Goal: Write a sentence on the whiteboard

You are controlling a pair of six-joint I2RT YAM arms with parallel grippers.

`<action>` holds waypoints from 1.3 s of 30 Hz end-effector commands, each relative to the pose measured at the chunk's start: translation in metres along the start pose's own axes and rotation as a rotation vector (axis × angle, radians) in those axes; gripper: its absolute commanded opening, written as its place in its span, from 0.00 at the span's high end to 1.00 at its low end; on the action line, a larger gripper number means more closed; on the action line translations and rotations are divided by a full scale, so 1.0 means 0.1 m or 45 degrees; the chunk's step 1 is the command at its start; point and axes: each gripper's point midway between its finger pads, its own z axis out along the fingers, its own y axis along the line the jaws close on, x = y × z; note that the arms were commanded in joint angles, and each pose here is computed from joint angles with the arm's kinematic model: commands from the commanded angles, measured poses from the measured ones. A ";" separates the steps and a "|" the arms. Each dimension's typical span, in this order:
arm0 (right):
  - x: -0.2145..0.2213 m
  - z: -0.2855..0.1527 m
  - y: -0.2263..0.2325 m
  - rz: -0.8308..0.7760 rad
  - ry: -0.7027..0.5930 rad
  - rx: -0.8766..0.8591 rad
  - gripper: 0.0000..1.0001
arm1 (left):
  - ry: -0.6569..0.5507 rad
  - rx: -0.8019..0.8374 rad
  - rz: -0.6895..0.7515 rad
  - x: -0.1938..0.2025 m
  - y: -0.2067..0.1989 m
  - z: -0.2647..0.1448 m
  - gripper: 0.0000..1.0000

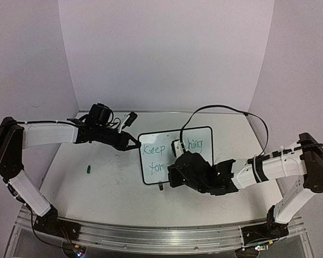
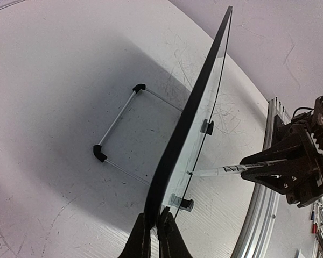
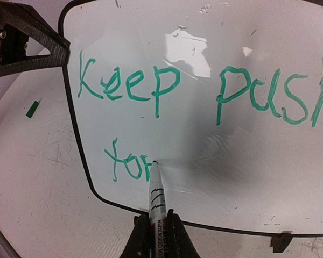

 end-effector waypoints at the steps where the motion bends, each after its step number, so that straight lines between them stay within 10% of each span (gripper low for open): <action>1: -0.09 0.01 -0.02 0.022 -0.024 0.060 1.00 | -0.054 -0.046 0.069 -0.19 -0.01 -0.08 1.00; 39: 0.00 0.01 -0.08 0.049 0.024 0.100 1.00 | -0.043 -0.046 0.062 -0.17 0.00 -0.06 1.00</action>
